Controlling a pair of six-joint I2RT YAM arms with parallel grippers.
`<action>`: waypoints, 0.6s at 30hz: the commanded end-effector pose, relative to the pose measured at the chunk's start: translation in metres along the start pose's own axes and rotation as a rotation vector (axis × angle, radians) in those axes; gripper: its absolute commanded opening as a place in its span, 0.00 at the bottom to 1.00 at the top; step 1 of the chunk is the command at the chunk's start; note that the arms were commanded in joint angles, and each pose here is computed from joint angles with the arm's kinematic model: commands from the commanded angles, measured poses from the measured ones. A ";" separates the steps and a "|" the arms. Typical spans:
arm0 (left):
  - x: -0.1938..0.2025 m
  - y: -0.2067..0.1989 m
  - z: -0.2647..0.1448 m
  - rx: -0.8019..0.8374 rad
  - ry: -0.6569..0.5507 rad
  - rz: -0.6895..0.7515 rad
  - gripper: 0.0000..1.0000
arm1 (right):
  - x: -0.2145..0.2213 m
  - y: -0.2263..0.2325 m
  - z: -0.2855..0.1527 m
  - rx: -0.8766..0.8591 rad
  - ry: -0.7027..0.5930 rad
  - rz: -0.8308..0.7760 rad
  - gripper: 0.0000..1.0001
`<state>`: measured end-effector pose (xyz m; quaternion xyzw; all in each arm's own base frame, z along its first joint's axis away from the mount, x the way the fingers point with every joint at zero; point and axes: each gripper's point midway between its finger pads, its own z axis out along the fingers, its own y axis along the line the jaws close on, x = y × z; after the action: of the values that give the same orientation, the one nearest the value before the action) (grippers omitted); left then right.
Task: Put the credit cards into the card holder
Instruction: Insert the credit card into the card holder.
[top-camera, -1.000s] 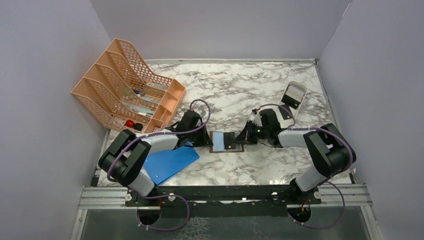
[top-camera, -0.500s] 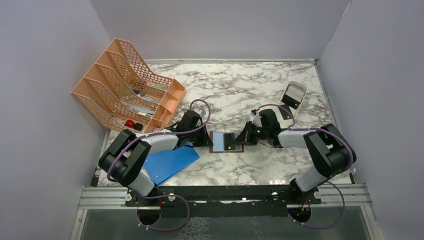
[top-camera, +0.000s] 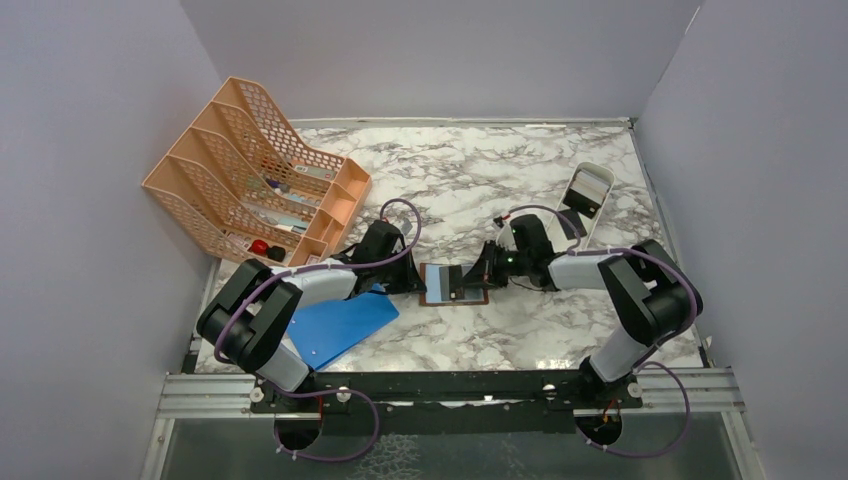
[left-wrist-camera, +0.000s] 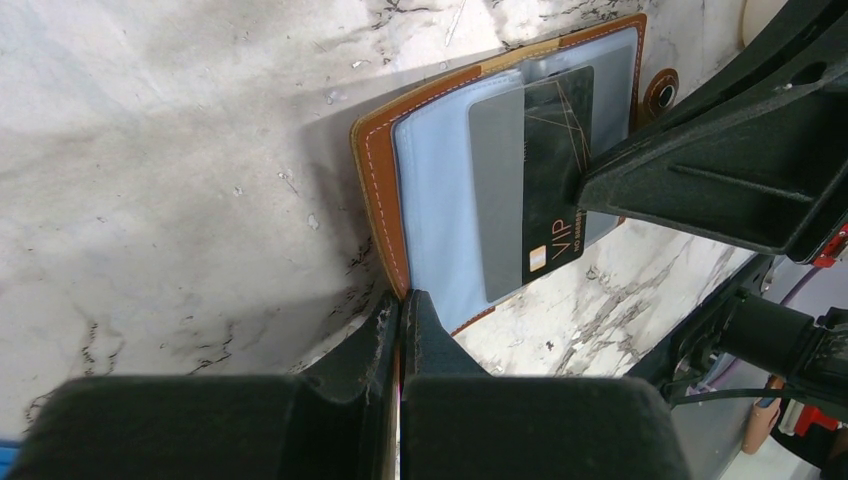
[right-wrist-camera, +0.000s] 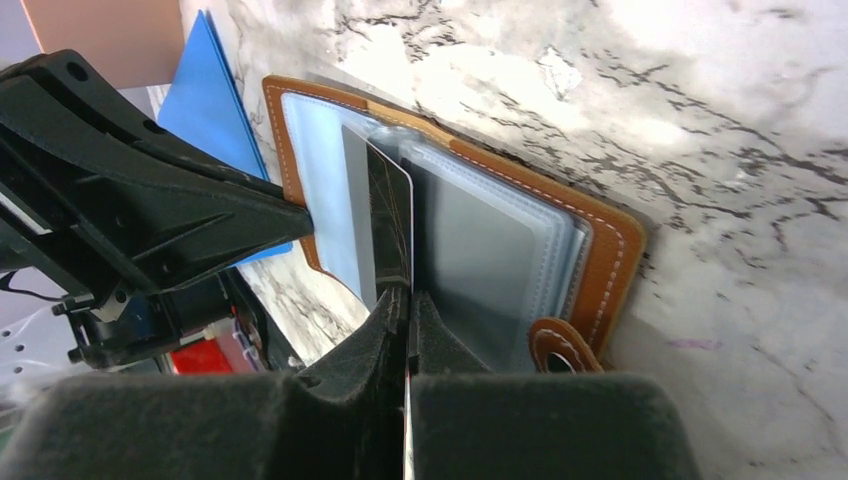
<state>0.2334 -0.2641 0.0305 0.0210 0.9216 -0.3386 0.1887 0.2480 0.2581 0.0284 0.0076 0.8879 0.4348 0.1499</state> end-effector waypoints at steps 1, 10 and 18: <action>-0.009 -0.025 -0.006 0.081 -0.022 0.032 0.00 | 0.009 0.002 0.008 0.000 0.034 -0.015 0.12; -0.008 -0.026 -0.008 0.091 -0.020 0.030 0.00 | 0.000 -0.002 0.000 0.094 -0.012 -0.046 0.41; -0.007 -0.035 -0.012 0.133 -0.022 0.029 0.00 | -0.005 0.010 0.003 0.062 -0.007 -0.058 0.37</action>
<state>0.2312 -0.2696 0.0395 0.0280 0.9149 -0.3547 0.1907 0.2482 0.2652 0.0367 -0.0074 0.8939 0.4193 0.1585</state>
